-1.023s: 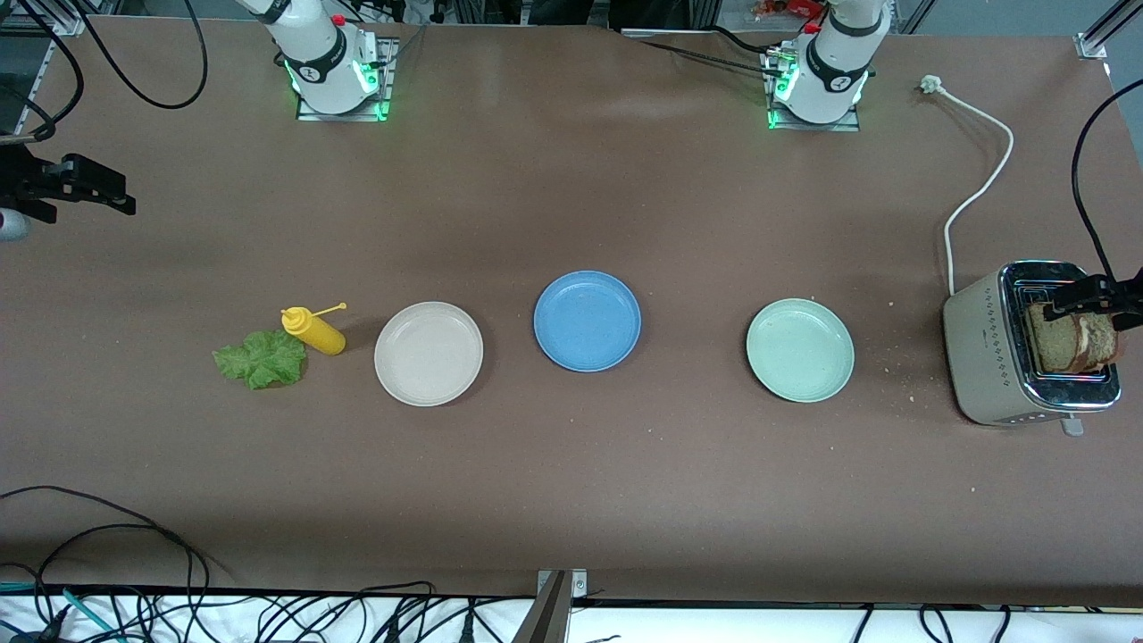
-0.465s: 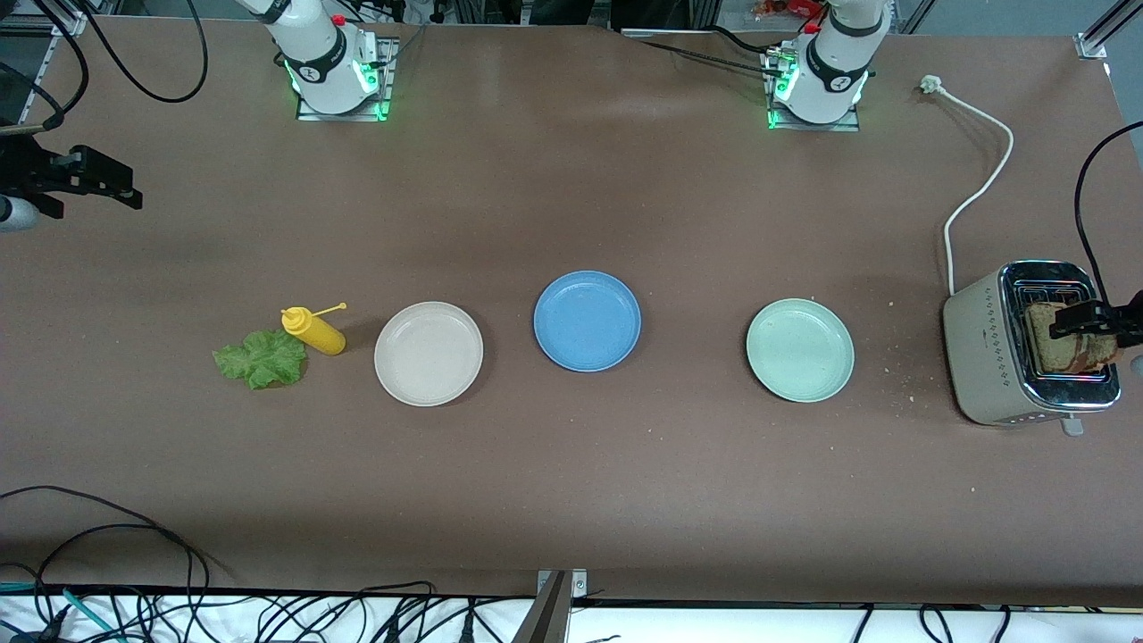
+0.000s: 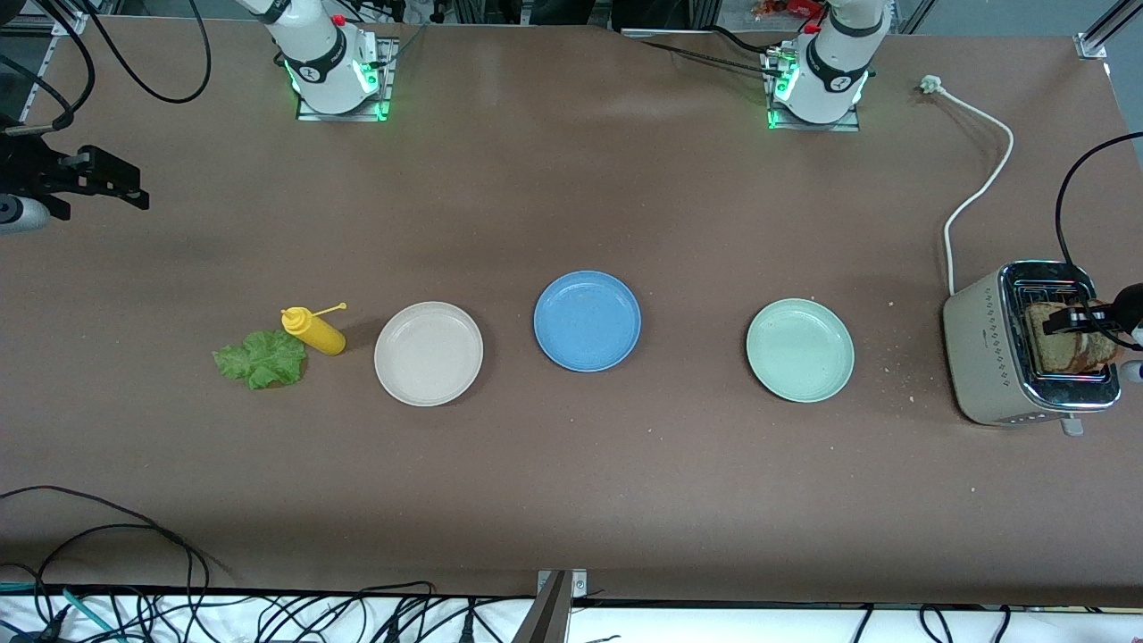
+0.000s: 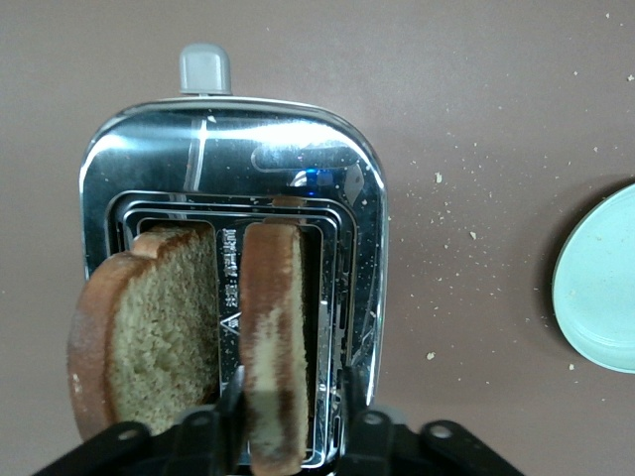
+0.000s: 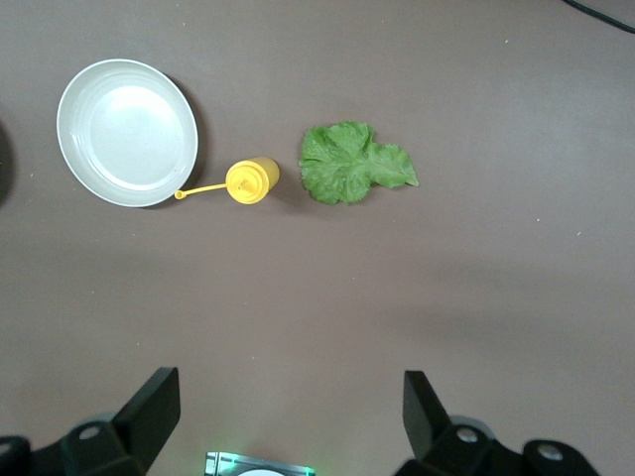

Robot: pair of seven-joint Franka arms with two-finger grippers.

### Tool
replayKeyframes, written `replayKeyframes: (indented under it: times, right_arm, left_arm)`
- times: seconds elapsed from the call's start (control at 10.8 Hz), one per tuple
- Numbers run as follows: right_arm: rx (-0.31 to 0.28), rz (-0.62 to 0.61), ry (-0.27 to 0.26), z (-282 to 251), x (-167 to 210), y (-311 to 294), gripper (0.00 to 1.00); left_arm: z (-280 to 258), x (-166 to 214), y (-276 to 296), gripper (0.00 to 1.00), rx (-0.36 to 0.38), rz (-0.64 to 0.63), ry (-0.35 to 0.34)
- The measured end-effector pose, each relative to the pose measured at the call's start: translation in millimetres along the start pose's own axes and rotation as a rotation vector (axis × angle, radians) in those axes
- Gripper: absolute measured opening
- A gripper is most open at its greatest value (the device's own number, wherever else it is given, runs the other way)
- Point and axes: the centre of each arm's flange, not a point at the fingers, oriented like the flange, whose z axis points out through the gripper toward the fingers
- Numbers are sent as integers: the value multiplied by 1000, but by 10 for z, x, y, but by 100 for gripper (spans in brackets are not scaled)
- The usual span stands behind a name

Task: Make sandwich in blue plate with both arms
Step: 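Reach the left gripper down to a bread slice in the toaster, then grasp the bread slice with the left gripper and lift it out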

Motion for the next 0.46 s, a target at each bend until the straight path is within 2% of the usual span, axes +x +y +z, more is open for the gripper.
replayKeyframes:
  times: [0.19,0.28,0.46]
  right_arm:
    - [0,-1,0,0,2,-6,100]
    - [0,-3,0,2,3,-14,100]
    - [0,-3,0,3,4,-15,100]
  left_arm:
    - [-46,-4,-13,19,0,-7,1]
    - [-102,-15,-26,14,1,-10,0]
    - [-358,-73,-41,13,3,-16,-1]
